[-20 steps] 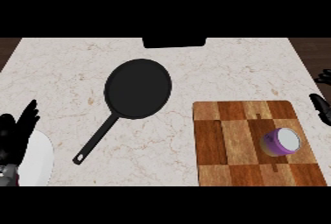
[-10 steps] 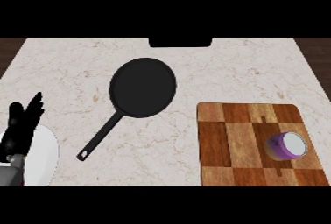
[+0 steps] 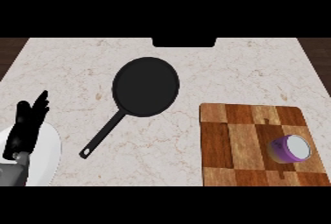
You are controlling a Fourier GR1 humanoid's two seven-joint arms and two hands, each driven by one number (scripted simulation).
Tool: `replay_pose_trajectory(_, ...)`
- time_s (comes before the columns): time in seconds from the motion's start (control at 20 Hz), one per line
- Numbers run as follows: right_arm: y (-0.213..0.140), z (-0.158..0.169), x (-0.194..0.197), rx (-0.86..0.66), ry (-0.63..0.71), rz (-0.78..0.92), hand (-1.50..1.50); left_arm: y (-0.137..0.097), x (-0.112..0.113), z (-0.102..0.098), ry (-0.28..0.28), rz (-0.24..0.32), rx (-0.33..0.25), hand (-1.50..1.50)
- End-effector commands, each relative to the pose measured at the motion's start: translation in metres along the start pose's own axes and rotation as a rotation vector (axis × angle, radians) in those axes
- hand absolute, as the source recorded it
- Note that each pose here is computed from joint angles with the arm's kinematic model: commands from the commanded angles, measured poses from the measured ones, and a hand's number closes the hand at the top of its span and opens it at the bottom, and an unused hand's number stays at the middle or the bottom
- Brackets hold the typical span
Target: Pick the can from the cutting board and place it in the pan
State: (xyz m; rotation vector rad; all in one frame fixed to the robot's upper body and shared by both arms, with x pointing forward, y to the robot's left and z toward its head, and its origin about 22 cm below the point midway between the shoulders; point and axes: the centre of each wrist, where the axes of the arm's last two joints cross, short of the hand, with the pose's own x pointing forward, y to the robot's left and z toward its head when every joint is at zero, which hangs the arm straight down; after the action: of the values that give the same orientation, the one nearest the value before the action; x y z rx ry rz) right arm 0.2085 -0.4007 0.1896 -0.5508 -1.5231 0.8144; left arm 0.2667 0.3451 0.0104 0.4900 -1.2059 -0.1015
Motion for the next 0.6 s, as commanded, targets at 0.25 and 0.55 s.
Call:
replay_pose_trajectory(0.25, 0.022, -0.024, 0.049, 0.221, 0.183, 0.31, -1.5, -0.004, 0.008, -0.014, -0.003, -0.009, 0.009, 0.0)
replay_pose_trajectory(0.55, 0.063, -0.035, 0.034, 0.35, 0.25, 0.362, -1.5, 0.01, 0.001, -0.011, -0.005, -0.013, 0.006, 0.0)
